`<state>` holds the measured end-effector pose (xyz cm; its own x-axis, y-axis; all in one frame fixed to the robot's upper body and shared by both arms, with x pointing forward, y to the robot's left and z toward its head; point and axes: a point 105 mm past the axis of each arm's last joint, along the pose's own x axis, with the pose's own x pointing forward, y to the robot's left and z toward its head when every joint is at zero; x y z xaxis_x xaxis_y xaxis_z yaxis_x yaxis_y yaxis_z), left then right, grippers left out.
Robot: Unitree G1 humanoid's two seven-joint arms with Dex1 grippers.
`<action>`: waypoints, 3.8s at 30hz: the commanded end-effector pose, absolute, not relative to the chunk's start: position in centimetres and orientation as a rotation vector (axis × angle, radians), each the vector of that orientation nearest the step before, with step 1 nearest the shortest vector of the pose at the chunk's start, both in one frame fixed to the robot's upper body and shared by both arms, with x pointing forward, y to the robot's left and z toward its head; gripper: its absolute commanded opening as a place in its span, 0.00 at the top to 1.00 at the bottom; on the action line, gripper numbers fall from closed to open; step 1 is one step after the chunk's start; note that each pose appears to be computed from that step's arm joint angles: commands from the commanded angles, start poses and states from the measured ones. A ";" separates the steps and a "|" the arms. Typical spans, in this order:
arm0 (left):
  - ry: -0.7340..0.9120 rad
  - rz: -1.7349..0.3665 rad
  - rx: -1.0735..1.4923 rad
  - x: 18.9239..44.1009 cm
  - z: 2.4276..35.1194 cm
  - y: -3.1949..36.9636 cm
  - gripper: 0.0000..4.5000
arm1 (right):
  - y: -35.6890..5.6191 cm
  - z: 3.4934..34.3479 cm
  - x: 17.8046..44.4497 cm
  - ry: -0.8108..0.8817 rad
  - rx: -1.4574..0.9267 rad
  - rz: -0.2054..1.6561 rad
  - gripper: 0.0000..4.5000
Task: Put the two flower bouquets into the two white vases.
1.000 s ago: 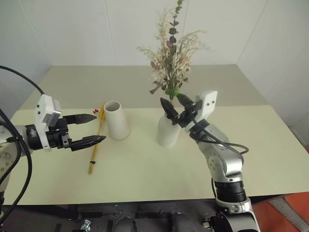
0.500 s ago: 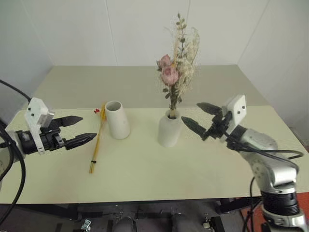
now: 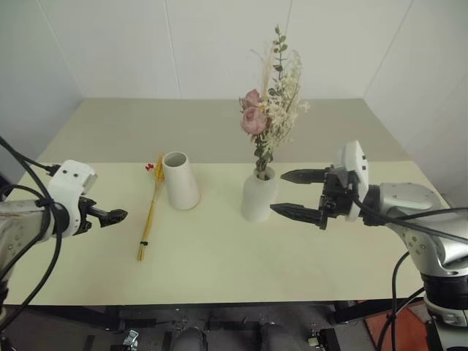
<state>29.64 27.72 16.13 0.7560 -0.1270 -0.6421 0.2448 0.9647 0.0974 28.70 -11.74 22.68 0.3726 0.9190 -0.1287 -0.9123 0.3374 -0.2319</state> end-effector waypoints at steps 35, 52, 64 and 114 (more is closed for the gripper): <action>0.884 -0.172 0.127 32.3 12.7 24.5 0.68 | -11.7 24.2 28.5 -0.092 -0.335 1.201 0.00; 0.466 0.168 0.104 33.2 19.4 31.4 0.98 | -11.9 23.9 28.8 -0.088 -0.326 1.177 0.00; -0.229 -0.436 -0.009 33.4 32.1 24.5 0.98 | -11.5 23.9 29.0 -0.119 -0.294 1.136 0.00; -0.110 -0.681 0.047 29.1 25.9 23.8 0.01 | -12.5 23.2 28.2 -0.115 -0.288 1.033 0.00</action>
<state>30.98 23.74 24.25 0.7954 -0.6029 0.0627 0.6033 0.7974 0.0141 28.35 -12.25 22.18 0.5098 0.8579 -0.0643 -0.8398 0.4801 -0.2535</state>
